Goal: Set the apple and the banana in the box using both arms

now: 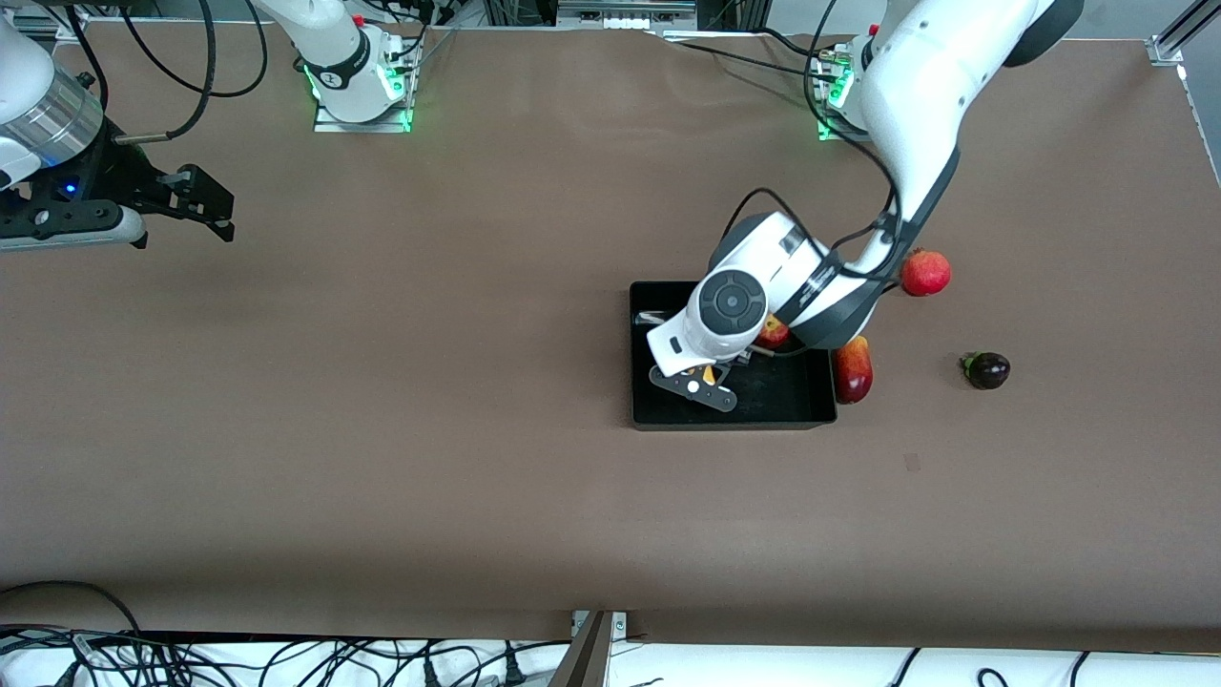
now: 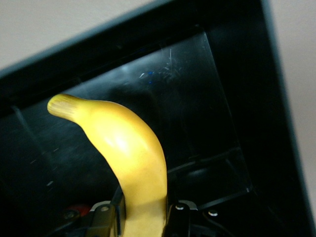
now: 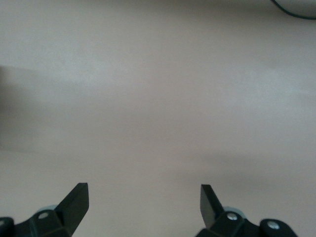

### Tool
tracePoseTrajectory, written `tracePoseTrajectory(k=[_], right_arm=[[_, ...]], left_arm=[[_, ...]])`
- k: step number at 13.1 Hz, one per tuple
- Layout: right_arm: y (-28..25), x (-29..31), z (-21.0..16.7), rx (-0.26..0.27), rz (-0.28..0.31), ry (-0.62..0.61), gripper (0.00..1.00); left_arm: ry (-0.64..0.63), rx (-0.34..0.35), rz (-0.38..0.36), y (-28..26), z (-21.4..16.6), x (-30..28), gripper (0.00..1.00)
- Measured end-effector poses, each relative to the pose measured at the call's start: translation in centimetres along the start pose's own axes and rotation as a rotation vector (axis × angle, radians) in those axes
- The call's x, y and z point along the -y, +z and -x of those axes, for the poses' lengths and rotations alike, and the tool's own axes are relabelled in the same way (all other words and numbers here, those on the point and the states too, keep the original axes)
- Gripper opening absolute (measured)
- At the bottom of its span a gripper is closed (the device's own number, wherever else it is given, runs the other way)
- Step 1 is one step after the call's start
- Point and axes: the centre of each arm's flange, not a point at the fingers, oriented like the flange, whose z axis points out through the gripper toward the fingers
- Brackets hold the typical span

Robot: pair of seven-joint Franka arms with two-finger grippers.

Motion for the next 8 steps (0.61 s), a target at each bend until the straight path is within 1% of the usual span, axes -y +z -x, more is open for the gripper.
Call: tracePoseTrajectory(k=[1, 2, 4, 5, 6, 8], right_arm=[[0.0, 0.0, 0.0, 0.000, 0.000, -0.001, 1.00], [0.0, 0.2, 0.0, 0.000, 0.000, -0.003, 1.00], [0.0, 0.6, 0.0, -0.001, 0.000, -0.011, 1.00], [-0.1, 0.7, 0.0, -0.001, 0.000, -0.013, 1.00], [-0.1, 0.7, 0.0, -0.001, 0.000, -0.013, 1.00], [-0.1, 0.7, 0.0, -0.002, 0.000, -0.013, 1.00]], left_arm=[[-0.022, 0.003, 0.007, 1.1, -0.1, -0.2, 0.35], [-0.045, 0.005, 0.009, 1.5, -0.1, -0.4, 0.38], [-0.083, -0.015, 0.011, 0.1, -0.5, 0.4, 0.58], [-0.101, -0.029, 0.006, -1.7, -0.7, 1.5, 0.71], [-0.124, -0.041, -0.004, -4.3, -0.7, 3.2, 0.82], [-0.179, -0.044, -0.036, -10.0, 0.2, 7.0, 1.00]])
